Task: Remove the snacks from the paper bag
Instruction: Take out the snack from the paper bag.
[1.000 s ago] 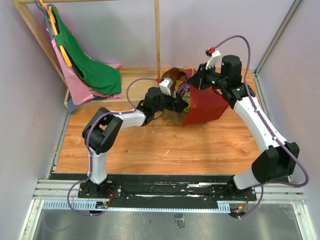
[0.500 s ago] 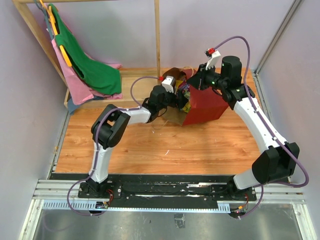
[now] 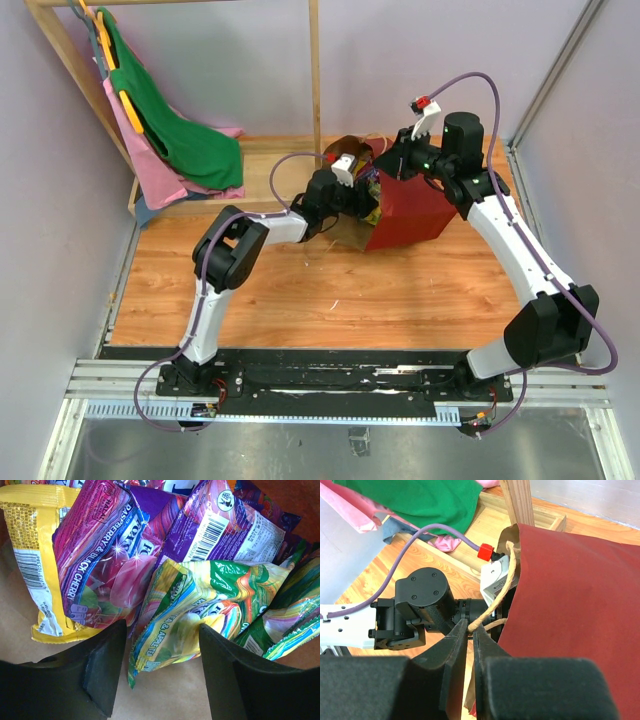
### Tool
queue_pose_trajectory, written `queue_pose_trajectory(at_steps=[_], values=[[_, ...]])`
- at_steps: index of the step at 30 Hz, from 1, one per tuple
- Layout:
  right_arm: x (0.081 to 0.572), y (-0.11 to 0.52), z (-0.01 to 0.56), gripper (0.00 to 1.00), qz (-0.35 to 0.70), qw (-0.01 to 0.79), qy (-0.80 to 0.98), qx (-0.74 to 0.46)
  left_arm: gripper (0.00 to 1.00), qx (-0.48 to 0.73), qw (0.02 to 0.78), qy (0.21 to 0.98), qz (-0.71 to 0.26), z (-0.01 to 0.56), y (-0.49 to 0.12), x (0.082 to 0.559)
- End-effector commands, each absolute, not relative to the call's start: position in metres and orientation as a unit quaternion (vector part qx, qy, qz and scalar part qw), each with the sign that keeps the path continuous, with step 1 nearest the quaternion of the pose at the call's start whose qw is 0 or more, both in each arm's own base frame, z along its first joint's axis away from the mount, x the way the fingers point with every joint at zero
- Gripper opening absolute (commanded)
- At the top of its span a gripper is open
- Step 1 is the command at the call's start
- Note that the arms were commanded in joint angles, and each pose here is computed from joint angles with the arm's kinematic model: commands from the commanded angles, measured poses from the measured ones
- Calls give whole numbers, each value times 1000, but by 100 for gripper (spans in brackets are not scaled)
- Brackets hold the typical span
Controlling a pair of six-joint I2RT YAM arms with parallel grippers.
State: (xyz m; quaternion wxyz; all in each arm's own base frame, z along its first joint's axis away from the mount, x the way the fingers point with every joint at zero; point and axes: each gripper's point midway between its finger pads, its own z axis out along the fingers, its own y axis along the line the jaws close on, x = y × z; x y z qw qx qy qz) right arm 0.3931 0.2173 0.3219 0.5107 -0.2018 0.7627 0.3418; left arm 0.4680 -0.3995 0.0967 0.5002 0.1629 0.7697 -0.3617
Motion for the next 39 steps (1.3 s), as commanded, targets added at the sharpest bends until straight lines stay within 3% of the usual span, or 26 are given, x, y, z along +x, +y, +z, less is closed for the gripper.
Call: queue_pose_trajectory(at_steps=[1,4,8,12,13,26,39], values=[[385,223,339,11,351,531,739,-222,62,180,500,765,-364,97,-407,471],[385,223,339,10,350,532,739,-222,56,184,499,767,-361,96,-406,470],[385,223,338,11,350,532,739,-222,40,193,498,766,-357,99,-404,466],[386,222,338,11,348,532,739,-221,3,202,501,775,-328,103,-393,465],[386,222,338,11,348,532,739,-221,1,203,503,776,-322,104,-390,464],[386,221,339,11,348,536,738,-217,0,213,531,751,-331,159,-365,427],[384,216,345,11,339,548,736,-209,1,167,590,727,-308,229,-293,364]])
